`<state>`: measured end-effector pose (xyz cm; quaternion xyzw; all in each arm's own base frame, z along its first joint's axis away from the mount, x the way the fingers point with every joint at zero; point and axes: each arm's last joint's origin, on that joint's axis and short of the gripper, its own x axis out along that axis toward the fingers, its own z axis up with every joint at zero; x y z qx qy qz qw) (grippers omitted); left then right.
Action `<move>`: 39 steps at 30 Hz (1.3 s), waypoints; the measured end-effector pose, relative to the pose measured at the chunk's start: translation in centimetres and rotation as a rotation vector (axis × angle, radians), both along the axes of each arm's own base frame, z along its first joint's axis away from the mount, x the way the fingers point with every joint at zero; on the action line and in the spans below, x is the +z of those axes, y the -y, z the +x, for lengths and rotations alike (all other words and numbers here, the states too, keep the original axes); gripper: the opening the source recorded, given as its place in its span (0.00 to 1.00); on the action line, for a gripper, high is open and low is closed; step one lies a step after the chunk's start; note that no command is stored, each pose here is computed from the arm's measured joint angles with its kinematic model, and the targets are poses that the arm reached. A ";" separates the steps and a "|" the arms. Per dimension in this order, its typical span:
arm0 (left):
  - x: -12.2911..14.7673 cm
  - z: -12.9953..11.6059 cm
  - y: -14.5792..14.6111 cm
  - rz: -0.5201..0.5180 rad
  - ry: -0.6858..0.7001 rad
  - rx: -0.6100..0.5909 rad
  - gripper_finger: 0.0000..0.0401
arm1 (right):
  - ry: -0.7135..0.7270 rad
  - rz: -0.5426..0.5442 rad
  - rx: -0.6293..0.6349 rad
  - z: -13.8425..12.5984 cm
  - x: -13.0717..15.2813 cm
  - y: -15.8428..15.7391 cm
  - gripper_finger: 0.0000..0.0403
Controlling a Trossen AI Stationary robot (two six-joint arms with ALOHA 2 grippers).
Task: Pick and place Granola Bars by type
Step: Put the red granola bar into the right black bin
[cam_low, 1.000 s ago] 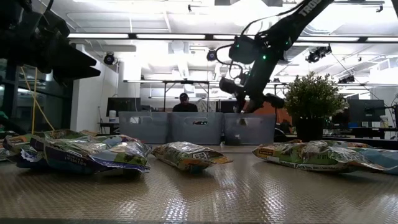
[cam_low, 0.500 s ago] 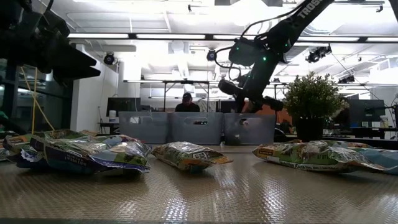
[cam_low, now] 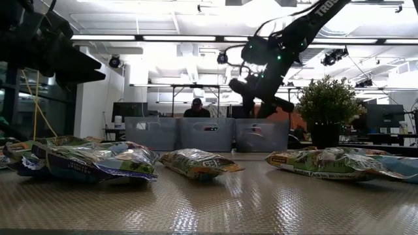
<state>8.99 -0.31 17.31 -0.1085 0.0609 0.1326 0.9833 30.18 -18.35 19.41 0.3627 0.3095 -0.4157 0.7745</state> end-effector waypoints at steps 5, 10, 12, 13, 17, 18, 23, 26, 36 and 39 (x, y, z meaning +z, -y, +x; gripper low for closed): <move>0.0 0.0 0.0 0.000 0.000 0.000 0.53 | 0.079 -0.085 0.067 -0.2 2.5 -0.2 0.43; 0.0 0.0 0.0 0.000 0.000 0.000 0.53 | 0.230 -0.211 0.175 0.0 5.8 -0.8 0.43; 0.0 0.0 0.0 0.000 0.000 0.000 0.53 | 0.307 -0.283 0.244 0.4 7.2 -1.4 0.43; 0.0 0.0 0.0 0.000 0.000 0.000 0.53 | 0.344 -0.323 0.282 0.7 7.9 -1.9 0.43; 0.0 0.0 0.0 0.000 0.000 0.000 0.53 | 0.482 -0.495 0.401 1.9 10.3 -3.9 0.43; 0.0 0.0 0.0 0.000 0.000 0.000 0.53 | 0.507 -0.533 0.424 2.1 10.8 -4.5 0.43; 0.0 0.0 0.0 0.000 0.000 0.000 0.53 | 0.610 -0.587 0.489 3.1 11.8 -6.7 0.43; 0.0 0.0 0.0 0.000 0.000 0.000 0.53 | 0.630 -0.587 0.518 3.5 11.9 -7.8 0.43; 0.0 0.0 0.0 0.000 0.000 0.000 0.53 | 0.520 -0.655 0.686 6.8 16.0 -10.3 0.43; 0.0 0.0 0.0 0.000 0.000 0.000 0.53 | 0.438 -0.628 0.758 8.5 16.8 -10.1 0.43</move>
